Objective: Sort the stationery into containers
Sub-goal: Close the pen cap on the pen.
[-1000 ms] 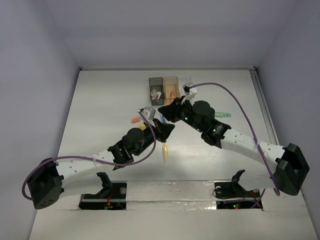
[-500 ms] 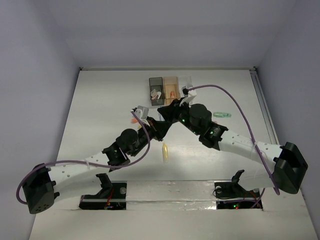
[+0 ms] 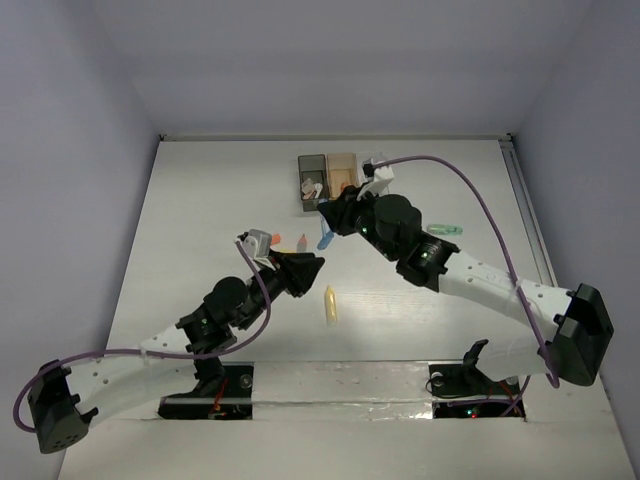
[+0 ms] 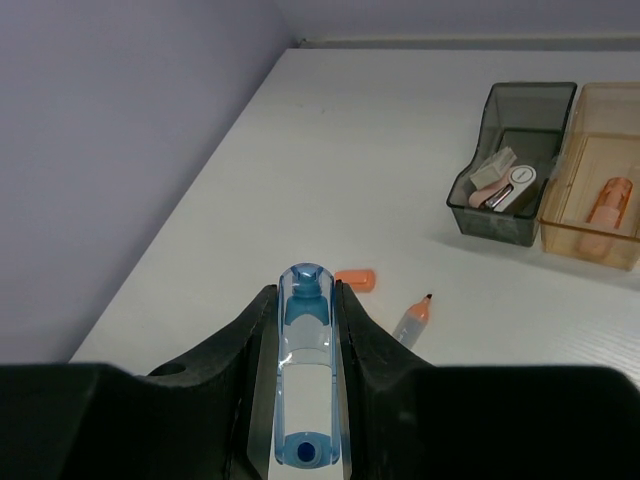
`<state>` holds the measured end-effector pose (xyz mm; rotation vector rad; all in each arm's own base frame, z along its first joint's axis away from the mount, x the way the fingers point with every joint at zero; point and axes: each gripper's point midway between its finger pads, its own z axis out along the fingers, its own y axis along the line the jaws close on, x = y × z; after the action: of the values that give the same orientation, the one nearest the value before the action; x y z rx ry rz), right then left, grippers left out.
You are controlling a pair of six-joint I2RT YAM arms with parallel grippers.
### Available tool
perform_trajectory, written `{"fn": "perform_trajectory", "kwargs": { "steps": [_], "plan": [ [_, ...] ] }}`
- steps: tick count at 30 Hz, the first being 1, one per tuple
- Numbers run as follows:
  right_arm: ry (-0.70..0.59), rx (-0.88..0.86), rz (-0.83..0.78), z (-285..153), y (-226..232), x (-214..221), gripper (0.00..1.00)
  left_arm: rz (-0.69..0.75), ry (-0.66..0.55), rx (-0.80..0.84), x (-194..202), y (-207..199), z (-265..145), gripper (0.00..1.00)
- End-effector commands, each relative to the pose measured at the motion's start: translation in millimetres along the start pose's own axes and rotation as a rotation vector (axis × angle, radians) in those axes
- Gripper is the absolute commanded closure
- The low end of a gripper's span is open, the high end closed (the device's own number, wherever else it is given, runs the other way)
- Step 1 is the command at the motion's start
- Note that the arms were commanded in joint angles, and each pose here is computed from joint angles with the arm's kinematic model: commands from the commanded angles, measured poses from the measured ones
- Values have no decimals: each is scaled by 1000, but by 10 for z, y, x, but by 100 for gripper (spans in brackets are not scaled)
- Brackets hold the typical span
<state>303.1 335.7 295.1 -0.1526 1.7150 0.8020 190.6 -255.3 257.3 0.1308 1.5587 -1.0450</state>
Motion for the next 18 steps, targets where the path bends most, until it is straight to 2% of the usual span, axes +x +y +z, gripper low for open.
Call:
{"fn": "perform_trajectory", "kwargs": {
  "steps": [1, 4, 10, 13, 18],
  "plan": [
    [-46, -17, 6, -146, 159, -378, 100, 87, 12, -92, 153, 301, -52, 67],
    [-27, -60, 31, -224, 278, -460, 100, 118, -22, -90, 139, 338, -42, 51],
    [-11, -142, 74, -361, 516, -668, 100, 188, -100, -75, 15, 346, -36, 32],
    [8, -185, 98, -436, 621, -717, 100, 188, -158, -30, -136, 229, -36, 28],
    [-3, -222, 144, -483, 725, -818, 100, 183, -259, 60, -438, -19, -61, 28]
  ]
}}
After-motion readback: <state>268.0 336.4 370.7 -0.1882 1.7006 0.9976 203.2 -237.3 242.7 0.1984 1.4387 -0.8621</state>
